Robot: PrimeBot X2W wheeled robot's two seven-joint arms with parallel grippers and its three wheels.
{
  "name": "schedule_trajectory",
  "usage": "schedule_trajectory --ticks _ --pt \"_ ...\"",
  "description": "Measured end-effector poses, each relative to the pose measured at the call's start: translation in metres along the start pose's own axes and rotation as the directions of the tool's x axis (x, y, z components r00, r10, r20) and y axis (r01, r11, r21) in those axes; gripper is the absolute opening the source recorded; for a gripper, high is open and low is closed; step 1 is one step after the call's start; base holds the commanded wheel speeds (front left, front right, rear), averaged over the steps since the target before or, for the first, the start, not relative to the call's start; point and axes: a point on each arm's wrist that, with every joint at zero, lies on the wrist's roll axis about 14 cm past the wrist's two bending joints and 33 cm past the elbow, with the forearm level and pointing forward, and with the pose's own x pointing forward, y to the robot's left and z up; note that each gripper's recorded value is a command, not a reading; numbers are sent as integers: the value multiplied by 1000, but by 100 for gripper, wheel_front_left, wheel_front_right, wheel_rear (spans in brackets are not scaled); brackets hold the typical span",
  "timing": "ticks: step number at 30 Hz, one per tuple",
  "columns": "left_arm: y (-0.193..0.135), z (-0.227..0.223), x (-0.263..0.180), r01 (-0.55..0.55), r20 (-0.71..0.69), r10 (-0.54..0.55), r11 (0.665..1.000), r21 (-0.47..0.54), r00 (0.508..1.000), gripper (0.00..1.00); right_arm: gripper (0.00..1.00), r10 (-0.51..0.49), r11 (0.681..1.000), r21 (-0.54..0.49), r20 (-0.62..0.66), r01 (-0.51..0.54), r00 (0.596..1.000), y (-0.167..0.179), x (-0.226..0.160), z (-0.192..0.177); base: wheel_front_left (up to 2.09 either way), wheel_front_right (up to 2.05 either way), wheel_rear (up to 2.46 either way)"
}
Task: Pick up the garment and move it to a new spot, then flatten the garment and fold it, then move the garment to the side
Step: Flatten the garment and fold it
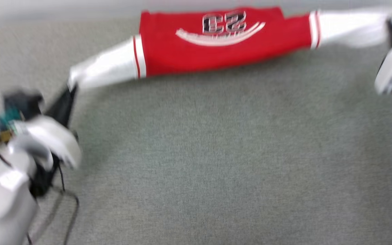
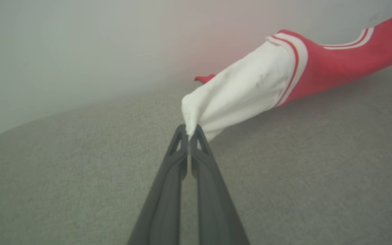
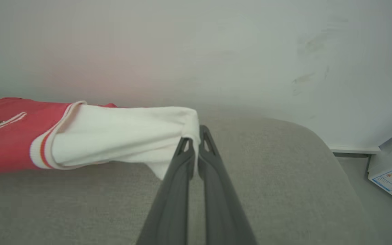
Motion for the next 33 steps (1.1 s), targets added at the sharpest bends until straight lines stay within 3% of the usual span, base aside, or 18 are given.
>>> schedule_trajectory --ticks 5,11,21,27,33 --pt "-16 -27 -46 -14 -70 11 999 -50 997 0 0 58 996 71 -88 -52 994 9 -42 -35 0 0 0" --pt "-29 -51 -90 -24 -136 16 998 -62 991 0 0 72 994 97 -152 -57 986 -9 -87 -61 0 0 0" --pt "-44 -71 -136 -31 -216 12 996 -83 976 0 0 126 987 130 -252 -96 959 -9 -145 -99 0 0 0" --pt "-49 -80 -165 -45 -254 17 993 -106 967 0 0 159 982 154 -351 -111 923 -7 -184 -127 0 0 0" --pt "-54 -95 -197 -40 -310 0 992 -120 951 0 0 203 972 208 -487 -113 849 -3 -228 -164 0 0 0"
